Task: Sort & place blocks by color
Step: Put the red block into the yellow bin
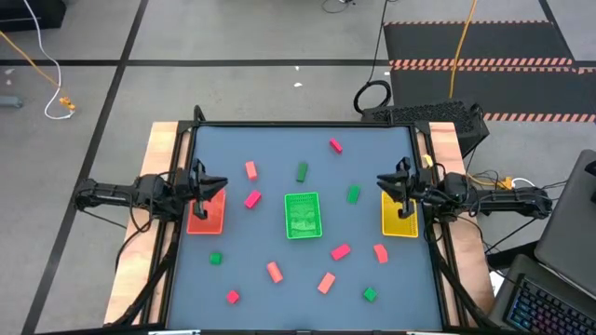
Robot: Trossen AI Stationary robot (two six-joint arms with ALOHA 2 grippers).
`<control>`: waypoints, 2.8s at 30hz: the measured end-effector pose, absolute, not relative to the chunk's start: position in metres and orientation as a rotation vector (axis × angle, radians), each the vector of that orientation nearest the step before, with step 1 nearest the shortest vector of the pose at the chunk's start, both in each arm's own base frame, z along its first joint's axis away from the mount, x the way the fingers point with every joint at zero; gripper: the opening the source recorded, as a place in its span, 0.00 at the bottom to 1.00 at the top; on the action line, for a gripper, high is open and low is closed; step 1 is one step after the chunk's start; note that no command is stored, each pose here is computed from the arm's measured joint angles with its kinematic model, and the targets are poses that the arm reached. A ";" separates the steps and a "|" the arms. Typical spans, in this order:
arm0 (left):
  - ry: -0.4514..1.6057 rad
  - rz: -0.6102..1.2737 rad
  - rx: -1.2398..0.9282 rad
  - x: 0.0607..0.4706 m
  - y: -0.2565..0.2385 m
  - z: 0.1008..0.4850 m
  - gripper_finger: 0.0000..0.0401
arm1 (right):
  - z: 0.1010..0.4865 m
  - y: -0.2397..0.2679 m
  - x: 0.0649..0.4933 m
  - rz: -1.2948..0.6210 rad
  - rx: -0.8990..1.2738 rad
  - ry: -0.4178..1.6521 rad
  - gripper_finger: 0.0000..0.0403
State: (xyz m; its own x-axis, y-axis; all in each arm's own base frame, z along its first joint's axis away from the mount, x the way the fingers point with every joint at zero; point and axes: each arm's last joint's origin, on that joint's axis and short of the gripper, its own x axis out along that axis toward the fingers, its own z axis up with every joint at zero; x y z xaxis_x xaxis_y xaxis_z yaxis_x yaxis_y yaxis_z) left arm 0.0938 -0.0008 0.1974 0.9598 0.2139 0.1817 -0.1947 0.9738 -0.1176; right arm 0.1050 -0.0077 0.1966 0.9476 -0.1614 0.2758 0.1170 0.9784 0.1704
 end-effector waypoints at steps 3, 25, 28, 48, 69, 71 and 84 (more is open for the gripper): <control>-0.141 0.280 -0.058 0.094 0.001 0.213 0.12 | 0.198 -0.009 0.107 -0.193 0.115 -0.290 0.39; 0.417 0.569 0.054 0.192 0.032 0.303 0.66 | 0.284 -0.021 0.235 -0.321 -0.199 0.523 0.63; 0.419 0.534 0.070 0.202 0.040 0.312 0.66 | 0.289 -0.027 0.255 -0.325 -0.216 0.604 0.63; 0.499 0.697 0.089 0.206 0.082 0.307 0.66 | 0.283 -0.129 0.303 -0.599 -0.086 0.845 0.62; 0.488 0.789 0.042 0.195 0.109 0.297 0.66 | 0.182 -0.183 0.296 -0.763 0.121 1.062 0.62; 0.491 0.791 0.050 0.195 0.110 0.297 0.66 | 0.176 -0.184 0.297 -0.767 0.131 1.076 0.62; 0.521 0.789 0.057 0.193 0.110 0.294 0.66 | 0.158 -0.194 0.297 -0.793 0.165 1.103 0.62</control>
